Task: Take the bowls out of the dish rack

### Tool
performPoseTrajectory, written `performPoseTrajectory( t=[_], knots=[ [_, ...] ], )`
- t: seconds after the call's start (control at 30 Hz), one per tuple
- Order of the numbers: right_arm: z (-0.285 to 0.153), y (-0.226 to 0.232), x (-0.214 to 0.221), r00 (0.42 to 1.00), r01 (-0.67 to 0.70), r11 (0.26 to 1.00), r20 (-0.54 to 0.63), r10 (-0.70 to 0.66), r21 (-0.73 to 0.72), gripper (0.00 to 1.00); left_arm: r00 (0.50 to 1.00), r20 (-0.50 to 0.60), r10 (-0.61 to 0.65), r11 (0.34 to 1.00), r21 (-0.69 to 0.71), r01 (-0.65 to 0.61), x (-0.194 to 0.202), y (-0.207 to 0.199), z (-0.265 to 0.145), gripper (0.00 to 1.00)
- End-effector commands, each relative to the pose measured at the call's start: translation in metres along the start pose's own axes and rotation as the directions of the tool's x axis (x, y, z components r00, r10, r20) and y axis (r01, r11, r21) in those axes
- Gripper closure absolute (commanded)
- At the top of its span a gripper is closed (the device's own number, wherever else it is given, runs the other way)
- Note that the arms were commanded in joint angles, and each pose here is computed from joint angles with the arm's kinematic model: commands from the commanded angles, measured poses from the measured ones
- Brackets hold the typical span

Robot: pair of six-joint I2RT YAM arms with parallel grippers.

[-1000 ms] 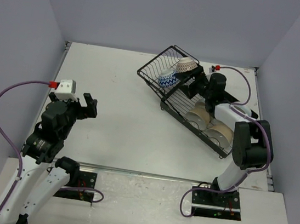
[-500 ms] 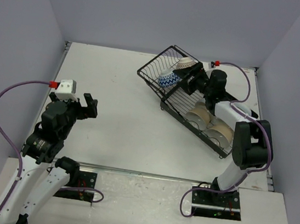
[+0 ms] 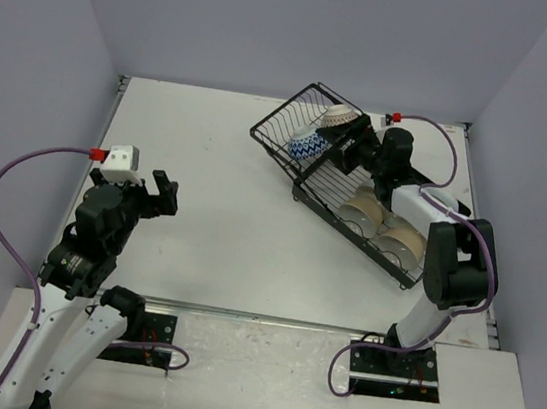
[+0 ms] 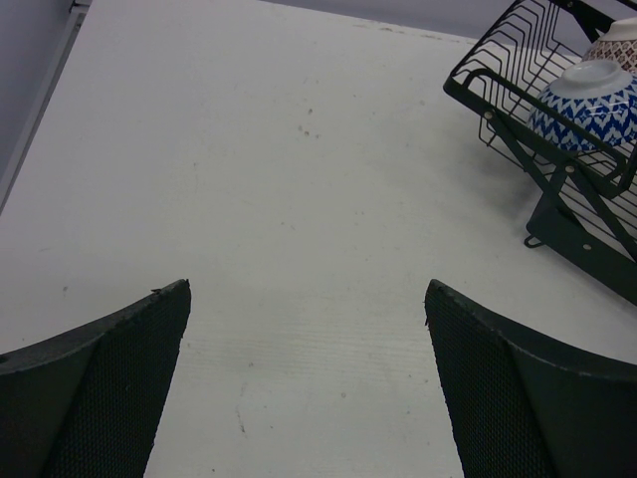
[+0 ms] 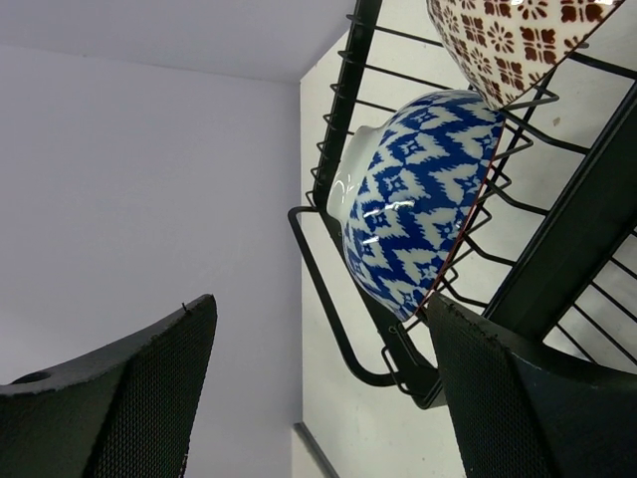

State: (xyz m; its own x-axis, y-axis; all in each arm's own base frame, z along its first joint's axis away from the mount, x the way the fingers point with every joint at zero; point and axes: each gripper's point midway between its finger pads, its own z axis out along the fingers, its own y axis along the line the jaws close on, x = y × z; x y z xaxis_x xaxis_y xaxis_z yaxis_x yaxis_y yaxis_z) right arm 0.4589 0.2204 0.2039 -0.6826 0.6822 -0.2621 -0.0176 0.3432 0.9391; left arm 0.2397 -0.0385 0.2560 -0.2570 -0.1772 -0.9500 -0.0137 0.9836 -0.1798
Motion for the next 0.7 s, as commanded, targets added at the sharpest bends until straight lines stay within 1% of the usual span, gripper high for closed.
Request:
performPoseTrajectory(
  t=[0.0, 0.37, 0.67],
  knots=[
    [0.002, 0.004, -0.006, 1.0, -0.001, 1.0, 0.029, 0.001, -0.003, 0.14, 0.999, 0.039, 0.012, 0.999, 0.032, -0.013, -0.009, -0.006, 0.001, 0.0],
    [0.008, -0.006, -0.007, 1.0, -0.011, 1.0, 0.026, 0.01, 0.017, 0.14, 0.999, 0.04, 0.012, 0.999, 0.033, -0.013, -0.009, -0.006, 0.001, 0.0],
    [0.012, -0.005, -0.009, 1.0, -0.009, 1.0, 0.03, 0.009, 0.007, 0.15, 0.999, 0.043, 0.011, 0.999, 0.035, -0.013, -0.009, -0.007, 0.001, 0.0]
  ],
)
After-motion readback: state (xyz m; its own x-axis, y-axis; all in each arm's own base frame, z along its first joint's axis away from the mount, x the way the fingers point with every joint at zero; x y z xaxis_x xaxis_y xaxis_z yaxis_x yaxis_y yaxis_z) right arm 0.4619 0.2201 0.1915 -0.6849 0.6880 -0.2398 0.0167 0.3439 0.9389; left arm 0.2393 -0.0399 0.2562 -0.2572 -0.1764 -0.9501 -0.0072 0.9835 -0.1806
